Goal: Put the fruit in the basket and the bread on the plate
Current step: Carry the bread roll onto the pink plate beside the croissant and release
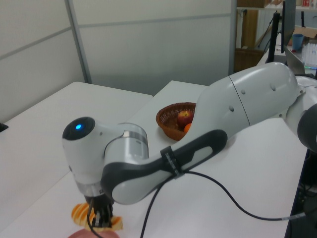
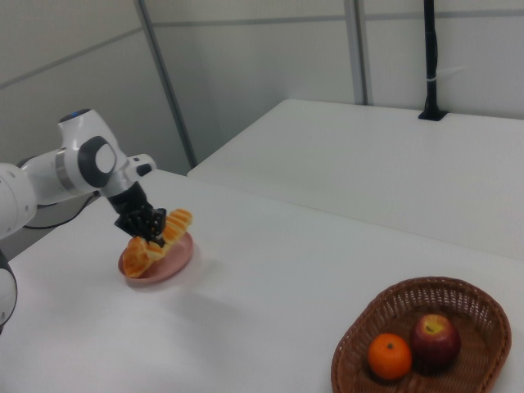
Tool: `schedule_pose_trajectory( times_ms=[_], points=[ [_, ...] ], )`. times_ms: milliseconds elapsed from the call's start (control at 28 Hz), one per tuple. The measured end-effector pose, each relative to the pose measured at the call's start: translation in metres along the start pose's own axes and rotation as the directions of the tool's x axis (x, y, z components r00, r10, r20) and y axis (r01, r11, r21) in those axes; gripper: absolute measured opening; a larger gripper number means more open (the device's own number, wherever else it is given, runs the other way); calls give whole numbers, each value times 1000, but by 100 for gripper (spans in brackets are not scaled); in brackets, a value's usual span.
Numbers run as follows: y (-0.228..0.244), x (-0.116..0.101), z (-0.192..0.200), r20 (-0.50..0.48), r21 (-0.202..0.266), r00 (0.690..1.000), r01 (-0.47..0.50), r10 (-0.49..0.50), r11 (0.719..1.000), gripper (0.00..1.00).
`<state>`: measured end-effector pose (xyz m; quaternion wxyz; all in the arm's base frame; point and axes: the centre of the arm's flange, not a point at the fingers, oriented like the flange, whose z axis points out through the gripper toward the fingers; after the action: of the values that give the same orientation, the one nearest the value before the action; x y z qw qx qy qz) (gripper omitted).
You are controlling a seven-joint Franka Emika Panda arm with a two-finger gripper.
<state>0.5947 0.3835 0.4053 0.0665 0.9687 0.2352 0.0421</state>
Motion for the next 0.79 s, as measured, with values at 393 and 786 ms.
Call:
schedule_pose_trajectory(
  times_ms=[393,786],
  points=[
    [-30,-2,18,19,-17,998,52,-52,998,18],
    [-16,3,-10,-32,-33,999,34,-35,999,62]
  ],
)
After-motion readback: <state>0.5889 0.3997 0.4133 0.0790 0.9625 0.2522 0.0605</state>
